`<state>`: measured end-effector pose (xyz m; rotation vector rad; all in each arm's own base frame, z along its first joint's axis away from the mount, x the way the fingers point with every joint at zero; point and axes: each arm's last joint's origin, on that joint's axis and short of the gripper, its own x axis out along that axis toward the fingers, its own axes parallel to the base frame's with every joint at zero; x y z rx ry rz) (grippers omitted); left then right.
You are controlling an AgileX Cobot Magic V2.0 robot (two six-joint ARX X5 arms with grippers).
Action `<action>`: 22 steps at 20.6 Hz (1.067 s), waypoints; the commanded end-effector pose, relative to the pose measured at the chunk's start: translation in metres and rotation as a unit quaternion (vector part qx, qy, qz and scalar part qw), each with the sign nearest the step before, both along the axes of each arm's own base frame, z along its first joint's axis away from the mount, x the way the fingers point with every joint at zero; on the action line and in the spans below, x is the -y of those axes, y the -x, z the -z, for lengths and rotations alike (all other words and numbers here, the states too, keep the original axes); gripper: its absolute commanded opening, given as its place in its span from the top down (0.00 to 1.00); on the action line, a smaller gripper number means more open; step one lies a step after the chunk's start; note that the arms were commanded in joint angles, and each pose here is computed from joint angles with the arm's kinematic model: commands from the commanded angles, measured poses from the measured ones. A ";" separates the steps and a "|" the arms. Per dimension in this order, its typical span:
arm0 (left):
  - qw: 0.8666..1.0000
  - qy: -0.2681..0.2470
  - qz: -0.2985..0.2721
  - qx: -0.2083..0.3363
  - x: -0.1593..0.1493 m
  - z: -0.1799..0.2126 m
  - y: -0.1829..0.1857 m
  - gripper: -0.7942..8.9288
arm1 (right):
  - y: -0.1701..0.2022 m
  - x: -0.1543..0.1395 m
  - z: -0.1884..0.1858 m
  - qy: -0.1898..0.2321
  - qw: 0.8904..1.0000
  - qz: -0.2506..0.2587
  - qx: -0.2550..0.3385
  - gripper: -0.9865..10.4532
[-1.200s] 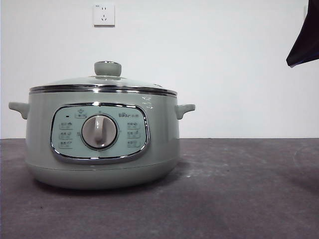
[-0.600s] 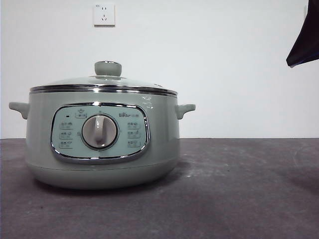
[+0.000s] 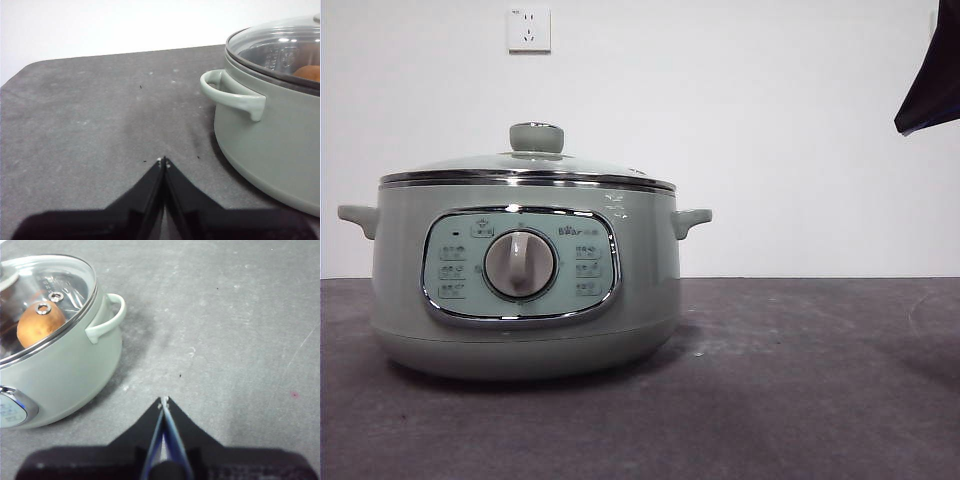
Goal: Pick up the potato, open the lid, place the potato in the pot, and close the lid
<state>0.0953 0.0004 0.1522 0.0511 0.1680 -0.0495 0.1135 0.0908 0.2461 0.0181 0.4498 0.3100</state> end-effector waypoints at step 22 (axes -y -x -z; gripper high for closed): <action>1.000 0.004 -0.001 -0.004 0.000 0.005 -0.001 0.92 | 0.026 0.086 0.037 0.020 0.983 0.144 0.108 0.91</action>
